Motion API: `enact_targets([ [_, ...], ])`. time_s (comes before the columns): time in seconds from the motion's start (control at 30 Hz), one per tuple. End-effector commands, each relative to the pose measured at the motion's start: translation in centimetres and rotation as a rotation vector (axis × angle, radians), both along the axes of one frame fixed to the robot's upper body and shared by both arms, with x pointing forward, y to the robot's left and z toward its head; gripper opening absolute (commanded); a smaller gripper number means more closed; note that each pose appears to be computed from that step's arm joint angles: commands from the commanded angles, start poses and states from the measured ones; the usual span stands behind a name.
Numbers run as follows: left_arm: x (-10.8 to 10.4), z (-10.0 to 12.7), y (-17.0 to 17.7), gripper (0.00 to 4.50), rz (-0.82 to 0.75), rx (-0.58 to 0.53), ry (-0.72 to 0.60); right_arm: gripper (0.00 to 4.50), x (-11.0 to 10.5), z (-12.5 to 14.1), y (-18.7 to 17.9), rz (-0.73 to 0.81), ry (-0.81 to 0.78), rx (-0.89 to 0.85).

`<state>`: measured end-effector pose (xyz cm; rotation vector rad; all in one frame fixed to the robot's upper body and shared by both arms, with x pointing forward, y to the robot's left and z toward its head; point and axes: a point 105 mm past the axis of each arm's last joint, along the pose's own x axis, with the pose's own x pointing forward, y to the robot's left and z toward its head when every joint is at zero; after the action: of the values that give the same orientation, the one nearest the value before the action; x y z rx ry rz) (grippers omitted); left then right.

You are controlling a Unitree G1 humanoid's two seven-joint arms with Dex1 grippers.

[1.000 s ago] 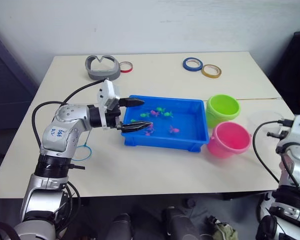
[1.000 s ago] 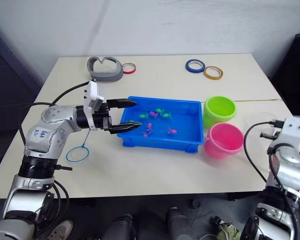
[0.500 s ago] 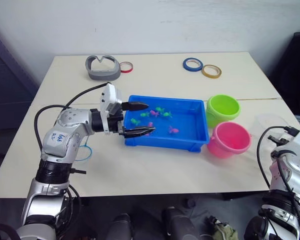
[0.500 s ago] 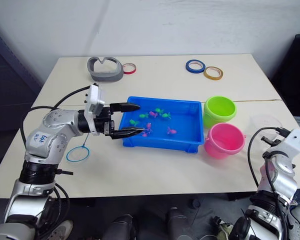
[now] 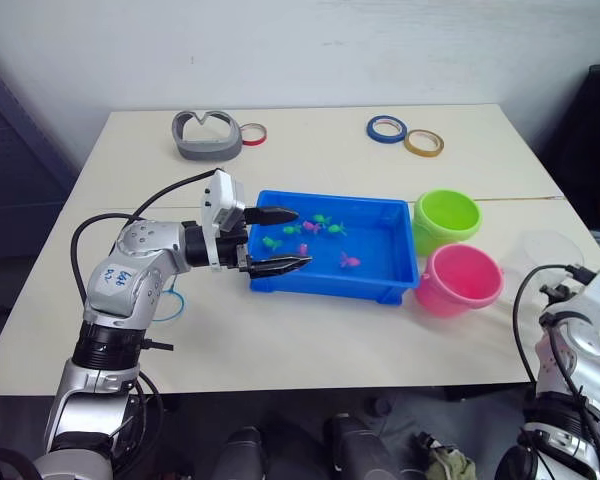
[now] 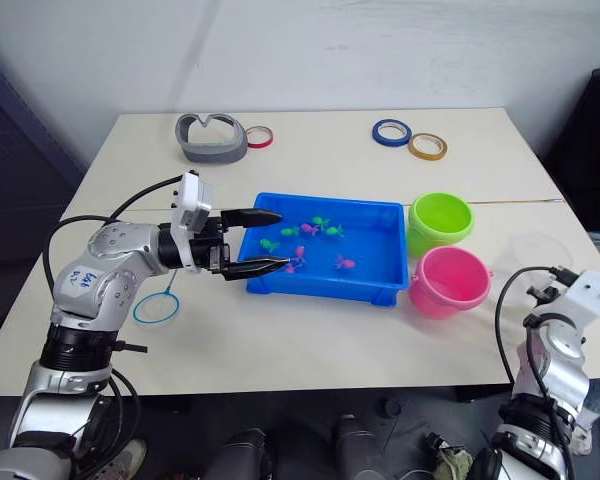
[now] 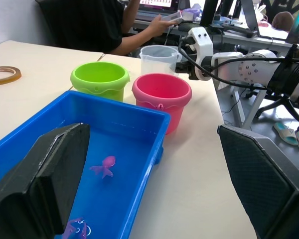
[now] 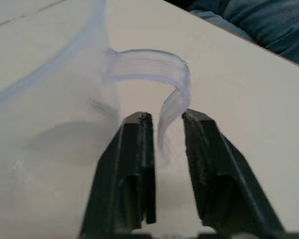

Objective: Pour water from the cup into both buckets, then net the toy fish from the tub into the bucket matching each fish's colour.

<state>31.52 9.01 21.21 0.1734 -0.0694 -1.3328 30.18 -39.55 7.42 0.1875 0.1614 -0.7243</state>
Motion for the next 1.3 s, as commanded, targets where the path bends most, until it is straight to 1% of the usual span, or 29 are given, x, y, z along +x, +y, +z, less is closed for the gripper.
enact_targets([
  [0.03, -0.6, 0.9, -0.3, 4.5, -0.023, -0.011, -0.043, 3.0, -1.2, 2.3, -0.8, 0.002, -0.032, -0.079],
  [0.13, -0.6, 0.8, -0.2, 4.5, -0.022, -0.01, -0.04, 4.46, -2.2, 2.1, -0.8, 0.008, -0.01, -0.093],
  [0.23, -0.6, 0.8, -0.2, 4.5, -0.022, -0.009, -0.039, 4.46, -3.1, 2.0, -0.9, 0.012, 0.004, -0.1],
  [0.33, -0.5, 0.7, -0.1, 4.5, -0.014, -0.008, -0.035, 4.46, -3.8, 2.1, -0.5, 0.056, 0.023, -0.112],
  [0.5, -0.2, 0.3, 0.7, 4.5, 0.042, -0.01, -0.013, 4.46, -5.3, 2.7, 0.8, 0.237, 0.058, -0.137],
  [0.53, -0.2, 0.2, 0.9, 4.5, 0.054, -0.014, -0.006, 4.46, -5.4, 3.1, 1.3, 0.294, 0.057, -0.135],
  [0.67, -0.5, -0.2, 2.0, 4.5, 0.117, -0.04, 0.028, 4.46, -5.4, 5.6, 4.7, 0.621, 0.049, -0.172],
  [0.77, -0.3, -0.2, 3.0, 4.5, 0.19, -0.06, 0.024, 4.46, -5.2, 7.5, 6.8, 0.789, 0.024, -0.18],
  [0.8, -0.3, -0.4, 3.6, 4.5, 0.247, -0.066, 0.014, 4.46, -4.9, 8.9, 9.1, 0.939, 0.002, -0.189],
  [0.83, -0.4, -0.4, 4.0, 4.5, 0.286, -0.069, 0.006, 4.46, -4.9, 9.7, 10.8, 1.046, -0.008, -0.193],
  [0.87, -0.5, -0.5, 4.4, 4.5, 0.315, -0.073, 0.004, 4.46, -4.9, 10.3, 12.2, 1.133, -0.012, -0.198],
  [0.9, -0.6, -0.6, 4.6, 4.5, 0.332, -0.075, 0.004, 4.46, -5.0, 10.5, 13.0, 1.181, -0.013, -0.199],
  [0.97, -0.6, -0.7, 5.5, 4.5, 0.401, -0.081, -0.004, 4.46, -5.3, 10.7, 15.8, 1.339, -0.022, -0.193],
  [1.03, -0.8, -0.8, 6.2, 4.5, 0.457, -0.085, -0.015, 4.46, -5.6, 11.0, 17.8, 1.454, -0.034, -0.19],
  [1.17, -1.2, -1.0, 7.5, 4.5, 0.568, -0.089, -0.021, 4.46, -5.7, 11.6, 20.7, 1.629, -0.072, -0.186],
  [1.27, -1.1, -1.3, 8.6, 4.5, 0.645, -0.086, -0.024, 4.46, -5.6, 11.4, 21.9, 1.694, -0.081, -0.2],
  [1.3, -1.0, -1.5, 9.4, 4.5, 0.696, -0.087, -0.028, 4.46, -5.5, 11.3, 22.3, 1.72, -0.086, -0.209],
])
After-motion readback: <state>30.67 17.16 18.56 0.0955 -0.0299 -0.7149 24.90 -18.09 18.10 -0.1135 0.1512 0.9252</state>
